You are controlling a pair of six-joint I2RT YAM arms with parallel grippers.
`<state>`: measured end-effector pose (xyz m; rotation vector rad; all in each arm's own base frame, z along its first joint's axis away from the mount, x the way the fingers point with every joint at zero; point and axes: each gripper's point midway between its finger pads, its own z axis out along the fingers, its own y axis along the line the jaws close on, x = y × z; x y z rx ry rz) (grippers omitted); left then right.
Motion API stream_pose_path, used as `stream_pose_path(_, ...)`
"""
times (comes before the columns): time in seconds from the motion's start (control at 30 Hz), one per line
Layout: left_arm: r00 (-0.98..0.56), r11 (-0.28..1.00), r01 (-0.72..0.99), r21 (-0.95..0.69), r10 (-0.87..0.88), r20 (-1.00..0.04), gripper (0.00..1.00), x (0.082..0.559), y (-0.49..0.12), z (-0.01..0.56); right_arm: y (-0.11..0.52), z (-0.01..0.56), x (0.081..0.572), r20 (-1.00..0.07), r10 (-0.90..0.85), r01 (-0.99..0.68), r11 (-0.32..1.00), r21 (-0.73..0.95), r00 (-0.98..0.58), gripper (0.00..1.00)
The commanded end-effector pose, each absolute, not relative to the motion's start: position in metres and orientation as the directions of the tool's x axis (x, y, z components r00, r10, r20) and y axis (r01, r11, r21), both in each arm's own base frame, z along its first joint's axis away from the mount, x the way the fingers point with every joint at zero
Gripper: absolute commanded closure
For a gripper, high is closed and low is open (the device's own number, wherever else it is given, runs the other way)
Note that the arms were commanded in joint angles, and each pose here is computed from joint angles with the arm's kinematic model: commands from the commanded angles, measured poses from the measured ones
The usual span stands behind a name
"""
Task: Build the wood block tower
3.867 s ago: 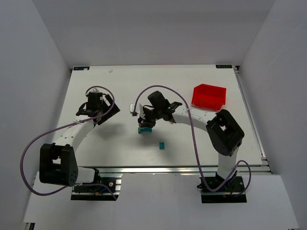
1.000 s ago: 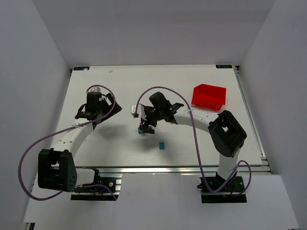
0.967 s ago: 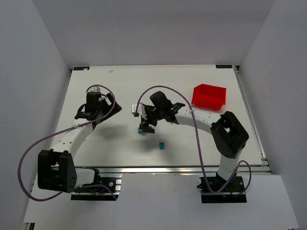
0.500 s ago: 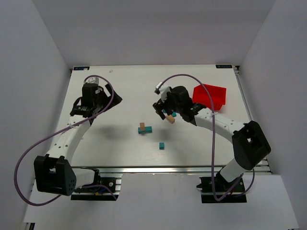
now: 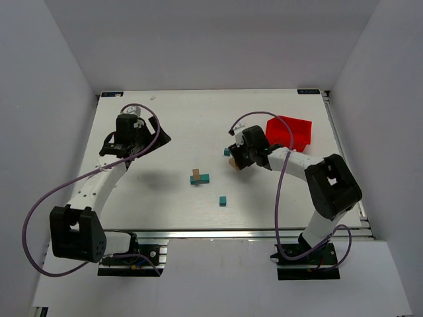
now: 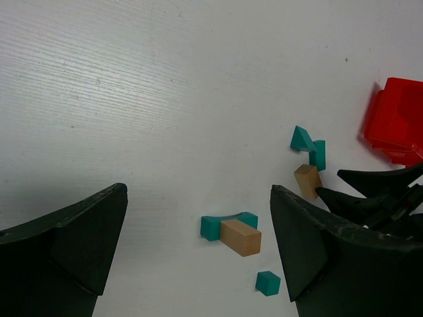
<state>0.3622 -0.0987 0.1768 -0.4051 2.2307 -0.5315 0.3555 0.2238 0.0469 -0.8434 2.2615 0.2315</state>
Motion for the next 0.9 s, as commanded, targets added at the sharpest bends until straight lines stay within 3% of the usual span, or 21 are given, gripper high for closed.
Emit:
stream_pose_path(0.0,-0.627,0.862,-0.060,-0.504,-0.425,-0.653,0.02,0.365,-0.105,0.194,0.234,0.041,0.353,-0.680,-0.500,-0.662,0.749,-0.030,-0.536,0.41)
stream_pose_path(0.37,-0.635,0.857,-0.036,-0.514,-0.417,-0.650,0.02,0.364,-0.110,0.193,0.247,0.034,0.338,-0.693,-0.483,-0.704,0.708,0.050,-0.535,0.38)
stream_pose_path(0.5,-0.639,0.855,-0.033,-0.517,-0.416,-0.647,0.02,0.365,-0.110,0.192,0.239,0.029,0.336,-0.679,-0.485,-0.685,0.728,0.035,-0.551,0.53)
stream_pose_path(0.67,-0.653,0.837,0.033,-0.546,-0.395,-0.646,0.02,0.364,-0.123,0.199,0.239,0.038,0.340,-0.711,-0.471,-0.681,0.732,0.014,-0.522,0.84)
stream_pose_path(0.8,-0.678,0.785,0.169,-0.596,-0.347,-0.648,0.02,0.356,-0.147,0.214,0.250,0.072,0.341,-0.786,-0.465,-0.740,0.672,-0.014,-0.408,0.92)
stream_pose_path(0.87,-0.681,0.742,0.250,-0.622,-0.322,-0.658,0.02,0.353,-0.162,0.224,0.265,0.109,0.336,-0.859,-0.432,-0.804,0.593,-0.041,-0.274,0.93)
